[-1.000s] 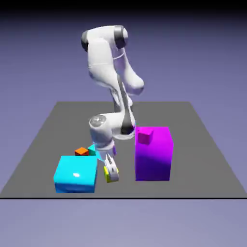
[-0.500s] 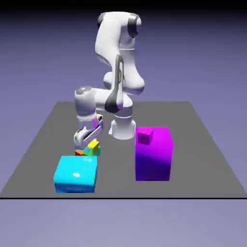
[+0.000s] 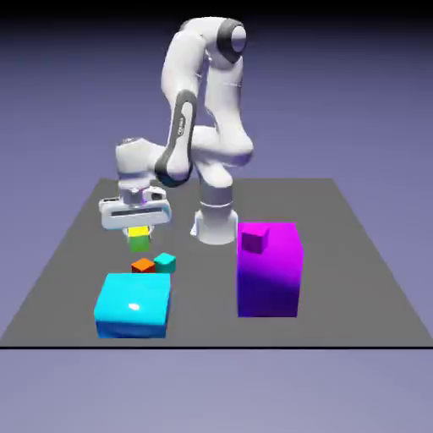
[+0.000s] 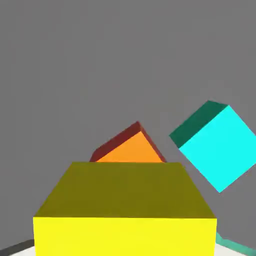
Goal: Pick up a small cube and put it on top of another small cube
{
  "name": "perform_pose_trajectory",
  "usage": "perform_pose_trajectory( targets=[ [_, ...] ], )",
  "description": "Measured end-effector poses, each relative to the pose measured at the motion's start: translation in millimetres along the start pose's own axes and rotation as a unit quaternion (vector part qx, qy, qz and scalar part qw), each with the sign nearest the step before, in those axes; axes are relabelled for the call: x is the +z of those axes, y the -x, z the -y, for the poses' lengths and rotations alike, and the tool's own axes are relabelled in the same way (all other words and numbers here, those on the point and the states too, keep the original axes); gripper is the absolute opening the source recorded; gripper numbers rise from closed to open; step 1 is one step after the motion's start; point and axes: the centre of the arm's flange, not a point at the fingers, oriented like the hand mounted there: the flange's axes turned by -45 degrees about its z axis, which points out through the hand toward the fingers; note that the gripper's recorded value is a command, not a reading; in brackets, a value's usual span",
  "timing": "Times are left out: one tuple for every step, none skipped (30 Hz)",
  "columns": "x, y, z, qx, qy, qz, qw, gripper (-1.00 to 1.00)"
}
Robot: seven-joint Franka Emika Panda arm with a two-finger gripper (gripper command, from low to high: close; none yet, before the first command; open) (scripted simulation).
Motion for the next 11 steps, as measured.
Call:
perform_pose_trajectory(
  targets=[
    [5,0,0,0.0,0.0,0.0,1.0,-1.0],
    [9,-1,0,0.0,0.0,0.0,1.0,-1.0],
    [14,-1,0,0.0,-0.001,0.0,1.0,-1.0],
    [19,-1,0,0.0,-0.001,-0.001,1.0,-1.0],
    [24,-1,-2,-0.002,-0.001,-0.001,1.0,-1.0],
    [29,-2,-2,-0.001,-0.001,-0.003,1.0,-1.0],
    [35,-3,-3,0.0,-0.001,-0.004,1.0,-1.0],
    [40,-4,-4,0.0,-0.001,-0.006,1.0,-1.0],
    [44,-5,-6,0.001,-0.001,-0.008,1.0,1.0],
    [44,-6,-5,0.003,-0.001,-0.008,1.0,1.0],
    [44,-6,-5,0.002,-0.001,-0.008,1.0,1.0]
  ],
)
